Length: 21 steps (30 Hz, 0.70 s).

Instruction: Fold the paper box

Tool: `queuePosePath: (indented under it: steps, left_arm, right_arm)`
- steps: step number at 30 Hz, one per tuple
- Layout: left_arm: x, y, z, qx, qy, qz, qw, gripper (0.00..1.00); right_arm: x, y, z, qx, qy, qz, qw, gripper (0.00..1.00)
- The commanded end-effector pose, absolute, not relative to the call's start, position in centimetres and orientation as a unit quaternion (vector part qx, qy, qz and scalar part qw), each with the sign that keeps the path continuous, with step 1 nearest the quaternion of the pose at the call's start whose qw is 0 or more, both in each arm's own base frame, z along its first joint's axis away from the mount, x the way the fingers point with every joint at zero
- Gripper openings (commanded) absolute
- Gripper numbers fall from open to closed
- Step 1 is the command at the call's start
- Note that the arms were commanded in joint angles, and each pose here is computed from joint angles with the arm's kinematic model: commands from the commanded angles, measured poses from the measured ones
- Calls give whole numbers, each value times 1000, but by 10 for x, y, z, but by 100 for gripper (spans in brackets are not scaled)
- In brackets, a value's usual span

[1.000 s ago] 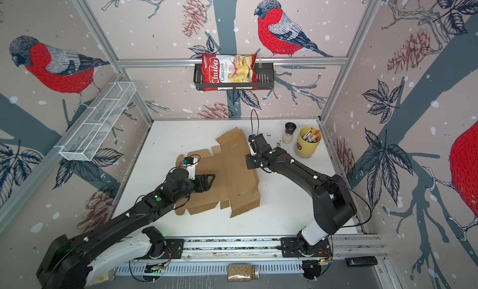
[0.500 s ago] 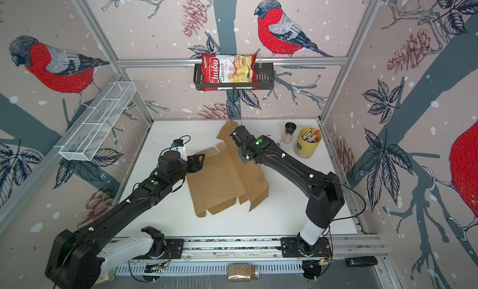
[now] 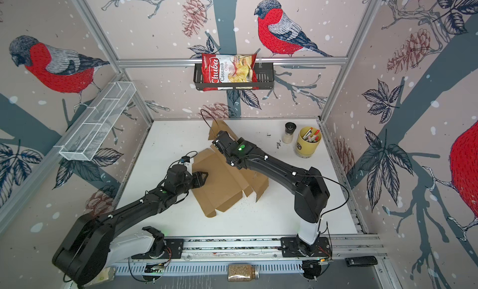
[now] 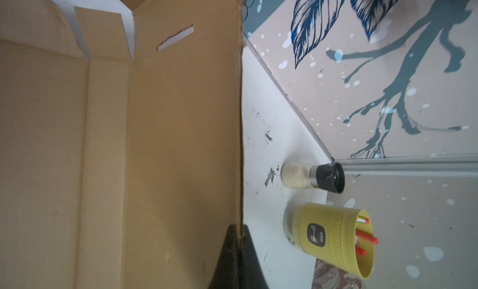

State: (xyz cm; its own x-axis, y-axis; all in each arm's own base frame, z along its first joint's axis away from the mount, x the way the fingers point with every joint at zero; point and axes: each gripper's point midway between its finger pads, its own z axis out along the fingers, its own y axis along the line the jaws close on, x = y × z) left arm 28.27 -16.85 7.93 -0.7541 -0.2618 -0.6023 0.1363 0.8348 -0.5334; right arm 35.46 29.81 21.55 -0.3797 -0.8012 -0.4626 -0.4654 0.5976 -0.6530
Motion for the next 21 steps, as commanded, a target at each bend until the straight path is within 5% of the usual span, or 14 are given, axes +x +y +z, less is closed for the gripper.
queuePosePath:
  steps: [1,13,21]
  left_arm:
    - [263,-184,75,-33,886,-330,324,47]
    - [206,-250,61,17,878,-379,292,45]
    - [220,-235,119,27,828,-380,411,51]
  right_arm:
    - [370,320,248,-416,748,-219,469,2]
    - [362,350,250,-559,638,-219,482,1]
    - [353,348,222,-565,634,-249,466,0]
